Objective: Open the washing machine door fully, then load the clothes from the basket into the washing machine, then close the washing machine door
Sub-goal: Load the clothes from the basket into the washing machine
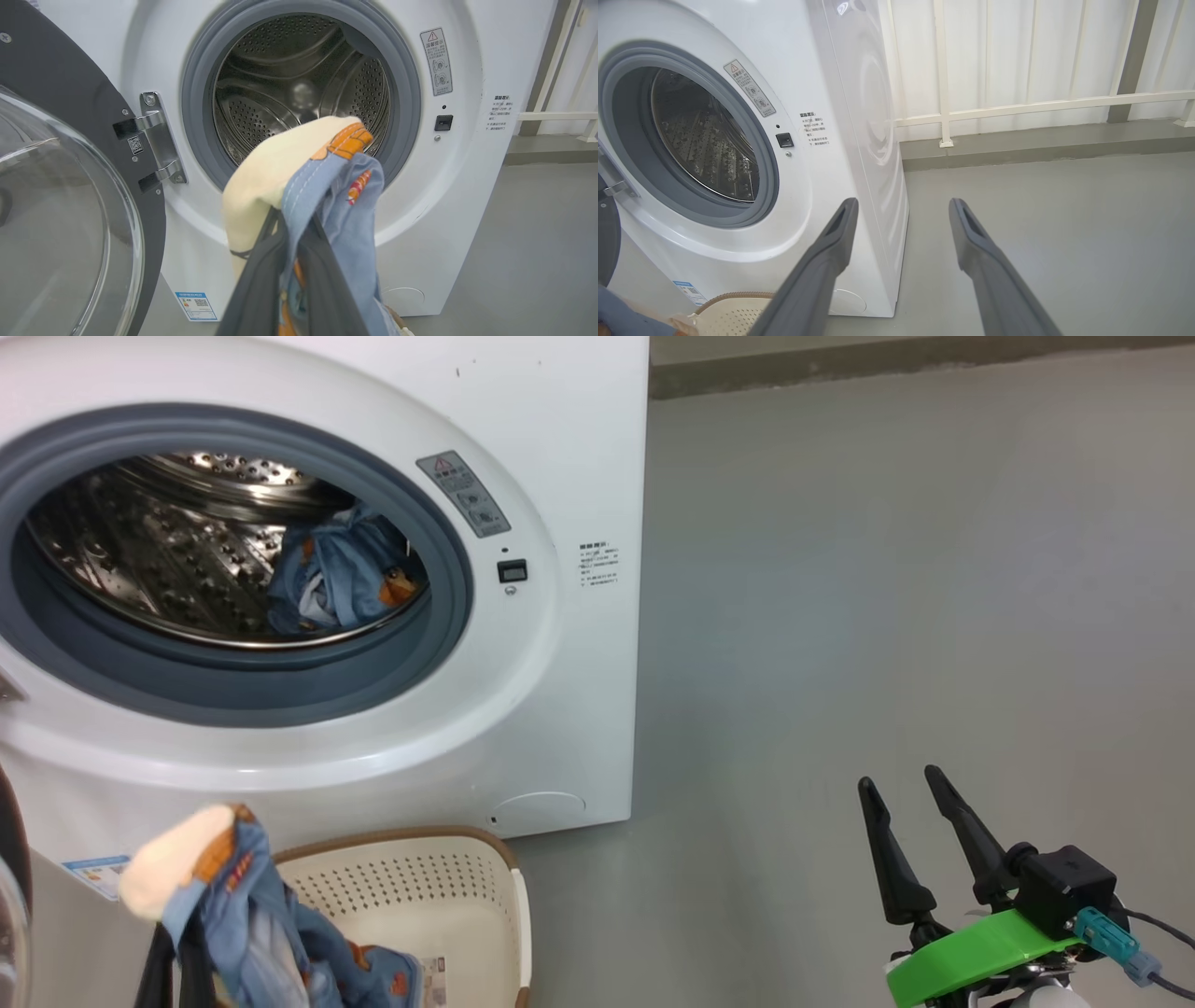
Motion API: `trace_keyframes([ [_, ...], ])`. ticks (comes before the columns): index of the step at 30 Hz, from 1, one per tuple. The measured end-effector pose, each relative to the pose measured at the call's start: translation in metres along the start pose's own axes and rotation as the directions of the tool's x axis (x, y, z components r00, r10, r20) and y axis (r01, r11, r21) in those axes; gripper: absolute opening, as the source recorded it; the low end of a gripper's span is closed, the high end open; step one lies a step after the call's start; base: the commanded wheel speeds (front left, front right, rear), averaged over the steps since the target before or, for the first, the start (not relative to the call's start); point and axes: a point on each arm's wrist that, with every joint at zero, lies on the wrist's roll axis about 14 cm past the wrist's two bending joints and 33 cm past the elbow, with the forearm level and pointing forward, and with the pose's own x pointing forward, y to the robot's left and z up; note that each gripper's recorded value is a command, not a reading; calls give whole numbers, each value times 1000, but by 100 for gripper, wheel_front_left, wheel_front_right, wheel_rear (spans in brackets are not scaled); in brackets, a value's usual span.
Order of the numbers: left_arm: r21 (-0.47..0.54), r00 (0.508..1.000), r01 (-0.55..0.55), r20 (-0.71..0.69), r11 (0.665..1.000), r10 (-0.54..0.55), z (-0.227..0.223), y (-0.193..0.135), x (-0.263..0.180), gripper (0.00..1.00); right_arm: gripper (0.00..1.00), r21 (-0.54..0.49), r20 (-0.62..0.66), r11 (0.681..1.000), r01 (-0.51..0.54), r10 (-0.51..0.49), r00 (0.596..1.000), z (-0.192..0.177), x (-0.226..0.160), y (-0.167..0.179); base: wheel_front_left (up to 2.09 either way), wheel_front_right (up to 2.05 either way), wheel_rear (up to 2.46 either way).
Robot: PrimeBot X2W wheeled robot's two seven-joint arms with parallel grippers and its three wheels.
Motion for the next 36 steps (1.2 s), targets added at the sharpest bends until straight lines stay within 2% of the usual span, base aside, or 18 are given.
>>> trace_keyframes([
  [12, -37, 996, 43, 81, 998, -40, 14, -23, 72, 0, 100, -7, -70, 999, 33, -33, 997, -26, 9, -15, 0, 0, 0],
  [20, -8, 989, 92, 118, 996, -91, 14, -37, 126, 0, 100, -9, -99, 999, 40, -41, 994, -41, 28, -21, 0, 0, 0],
  [36, -14, 985, 116, 127, 993, -113, -12, -48, 232, 0, 100, -20, -188, 998, 58, -61, 980, -87, 52, -38, 0, 0, 0],
])
